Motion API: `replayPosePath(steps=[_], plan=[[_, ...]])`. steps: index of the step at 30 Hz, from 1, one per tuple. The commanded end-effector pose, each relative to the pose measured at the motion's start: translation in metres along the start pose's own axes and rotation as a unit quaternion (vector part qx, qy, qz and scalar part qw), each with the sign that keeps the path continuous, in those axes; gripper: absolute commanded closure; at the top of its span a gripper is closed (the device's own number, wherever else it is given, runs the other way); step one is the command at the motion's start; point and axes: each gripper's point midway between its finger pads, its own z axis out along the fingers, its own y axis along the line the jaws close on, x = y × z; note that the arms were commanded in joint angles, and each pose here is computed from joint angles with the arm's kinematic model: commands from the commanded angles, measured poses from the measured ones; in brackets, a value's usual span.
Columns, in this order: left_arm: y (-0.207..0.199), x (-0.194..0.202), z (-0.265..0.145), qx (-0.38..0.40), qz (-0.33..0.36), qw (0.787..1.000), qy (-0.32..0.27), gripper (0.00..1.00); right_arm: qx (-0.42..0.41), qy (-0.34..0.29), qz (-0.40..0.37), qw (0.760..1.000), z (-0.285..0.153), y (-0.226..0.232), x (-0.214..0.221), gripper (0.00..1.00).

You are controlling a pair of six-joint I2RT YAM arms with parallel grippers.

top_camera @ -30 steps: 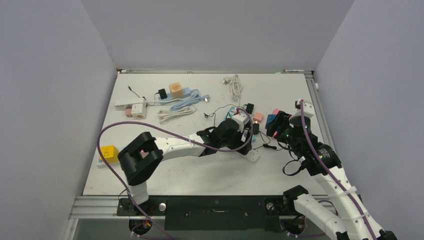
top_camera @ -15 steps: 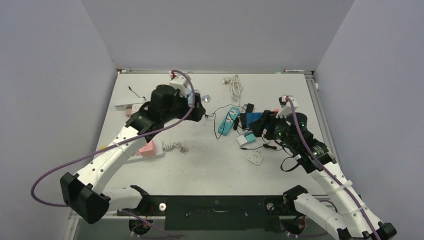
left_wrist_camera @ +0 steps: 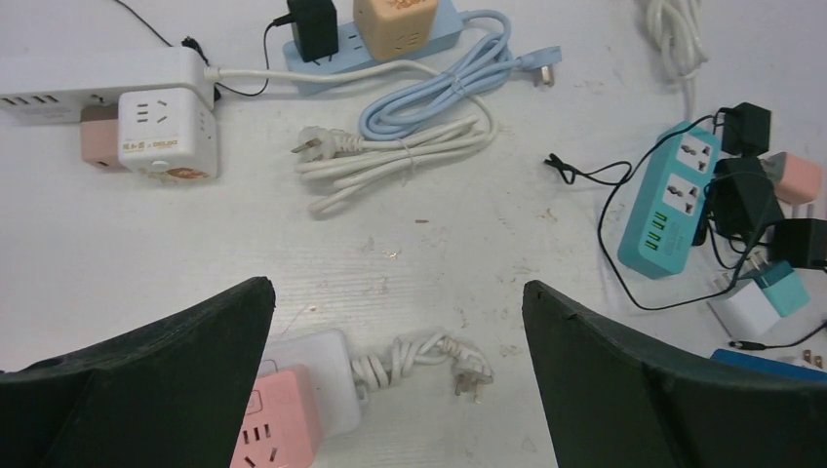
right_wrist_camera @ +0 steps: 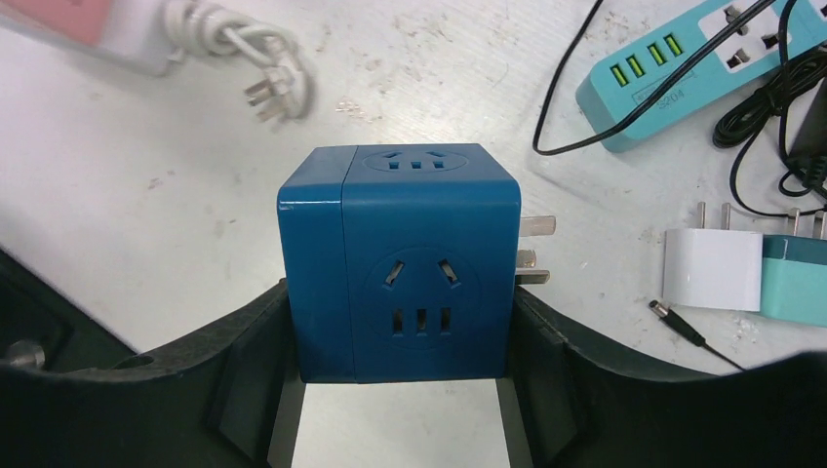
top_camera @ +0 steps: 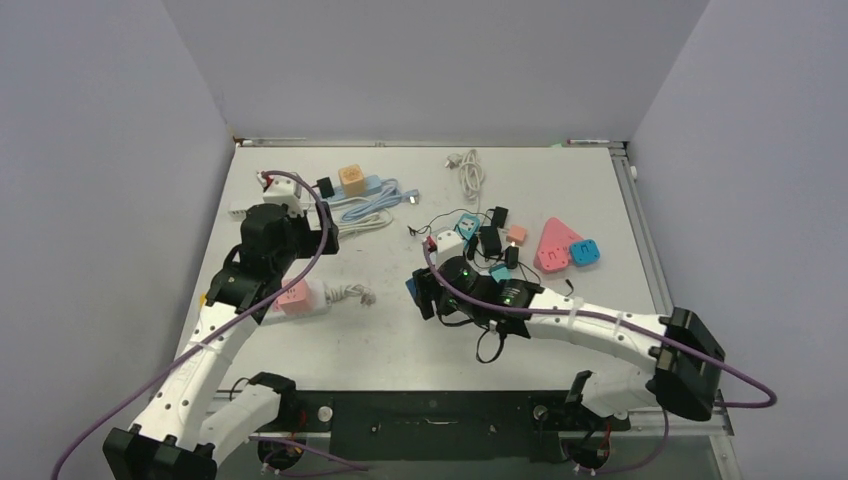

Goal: Pull the plug off the socket
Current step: Place the socket at the center of the board.

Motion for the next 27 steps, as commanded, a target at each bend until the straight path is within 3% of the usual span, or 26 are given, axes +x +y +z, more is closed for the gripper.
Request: replayPosePath(steps=[1,7,13,23,27], plan=[[0.011,-0.017,-0.001,-0.024,0.009,0.999,-0.042,0.04,0.030,-0.071,0.015,0.997,0.029,0.005,-0.042,0.95],[0.008,-0.017,-0.003,-0.015,0.009,0.999,-0.045,0.04,0.097,-0.070,0.013,0.993,0.077,-0.012,-0.031,0.94],[0.008,-0.016,-0.003,-0.014,0.011,0.999,-0.043,0.04,0.147,-0.105,0.014,0.984,0.099,-0.035,-0.030,0.93],[0.007,-0.014,-0.002,-0.009,0.012,0.999,-0.039,0.04,0.188,-0.090,-0.003,0.978,0.131,-0.063,-0.002,0.90],[0.006,-0.014,-0.001,-0.009,0.013,0.999,-0.038,0.04,0.192,-0.074,-0.009,0.978,0.137,-0.067,0.012,0.80]])
